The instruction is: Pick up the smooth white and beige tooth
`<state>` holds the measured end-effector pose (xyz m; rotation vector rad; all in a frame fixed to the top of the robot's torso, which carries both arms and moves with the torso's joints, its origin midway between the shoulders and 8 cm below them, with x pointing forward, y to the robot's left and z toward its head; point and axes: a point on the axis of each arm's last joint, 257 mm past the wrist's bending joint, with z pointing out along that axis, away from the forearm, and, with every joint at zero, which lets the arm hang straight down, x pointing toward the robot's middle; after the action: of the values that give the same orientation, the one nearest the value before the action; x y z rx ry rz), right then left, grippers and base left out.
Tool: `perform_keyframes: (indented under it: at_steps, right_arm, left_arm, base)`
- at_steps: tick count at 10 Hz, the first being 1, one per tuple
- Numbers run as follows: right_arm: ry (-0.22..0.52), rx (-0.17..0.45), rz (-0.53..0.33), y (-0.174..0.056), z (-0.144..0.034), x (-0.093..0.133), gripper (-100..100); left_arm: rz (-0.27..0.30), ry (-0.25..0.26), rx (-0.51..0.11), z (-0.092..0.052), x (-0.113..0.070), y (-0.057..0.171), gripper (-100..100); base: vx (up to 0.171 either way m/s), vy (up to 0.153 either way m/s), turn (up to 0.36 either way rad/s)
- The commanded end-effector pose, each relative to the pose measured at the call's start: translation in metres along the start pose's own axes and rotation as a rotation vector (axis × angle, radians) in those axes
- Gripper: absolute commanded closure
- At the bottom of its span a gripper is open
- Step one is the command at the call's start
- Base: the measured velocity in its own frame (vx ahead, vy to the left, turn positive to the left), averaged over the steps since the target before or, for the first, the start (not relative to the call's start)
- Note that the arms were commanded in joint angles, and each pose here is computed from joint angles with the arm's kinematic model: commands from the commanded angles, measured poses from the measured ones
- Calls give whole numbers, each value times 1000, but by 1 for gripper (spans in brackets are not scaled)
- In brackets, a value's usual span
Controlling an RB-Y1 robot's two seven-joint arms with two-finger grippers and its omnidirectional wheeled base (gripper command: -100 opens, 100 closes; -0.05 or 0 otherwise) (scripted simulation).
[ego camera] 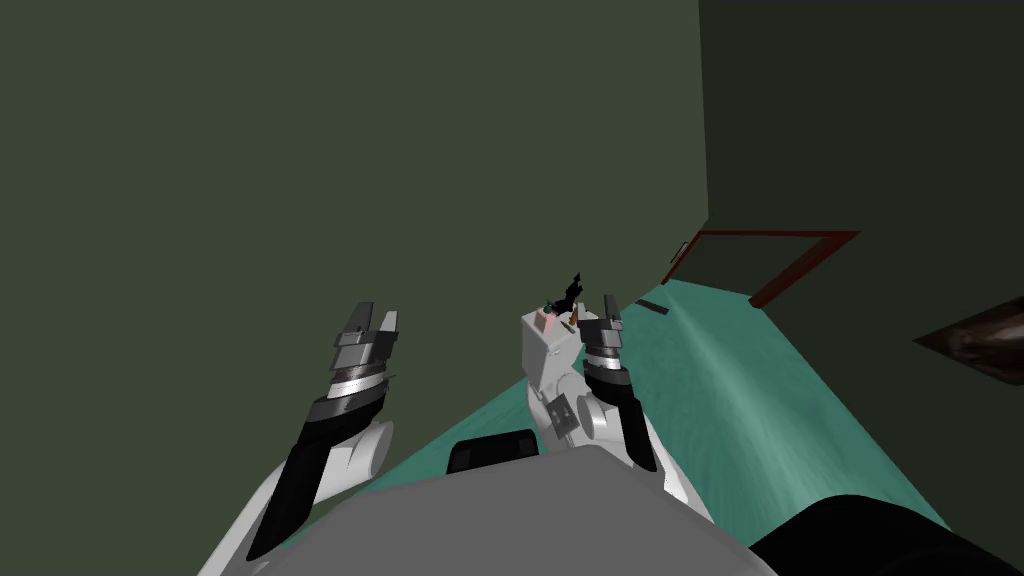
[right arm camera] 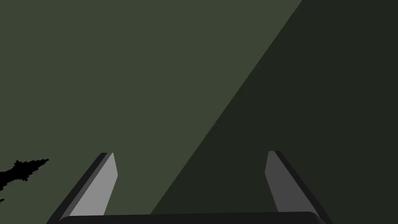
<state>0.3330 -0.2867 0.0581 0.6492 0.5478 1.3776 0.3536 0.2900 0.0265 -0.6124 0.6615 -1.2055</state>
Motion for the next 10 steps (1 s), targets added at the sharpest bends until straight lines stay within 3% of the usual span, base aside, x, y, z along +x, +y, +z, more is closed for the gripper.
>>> perform_keyframes:
  at_steps: [1, 5, 6, 8, 9, 10]
  right_arm:
    - [33, 25, -18, -9, -4, 3, -100]
    - [133, 169, -89, -57, -33, 4, -100]
    - [147, 170, -94, -58, -33, 6, -100]
    - [197, 280, -140, -92, -62, 0, -100]
    - [216, 281, -147, -92, -62, 1, -100]
    - [244, 344, -174, -110, -80, -4, -100]
  left_arm:
    - [0, 0, 0, 0, 0, 0, 0]
    - [0, 0, 0, 0, 0, 0, 0]
    - [0, 0, 0, 0, 0, 0, 0]
    - [0, 0, 0, 0, 0, 0, 0]
    - [0, 0, 0, 0, 0, 0, 0]
    - [0, 0, 0, 0, 0, 0, 0]
  base:
    - [-2, 9, 30]
    - [-6, 29, 57]
    - [-8, 28, 22]
    - [-13, 37, 72]
    - [-11, 32, 24]
    - [-10, 33, 44]
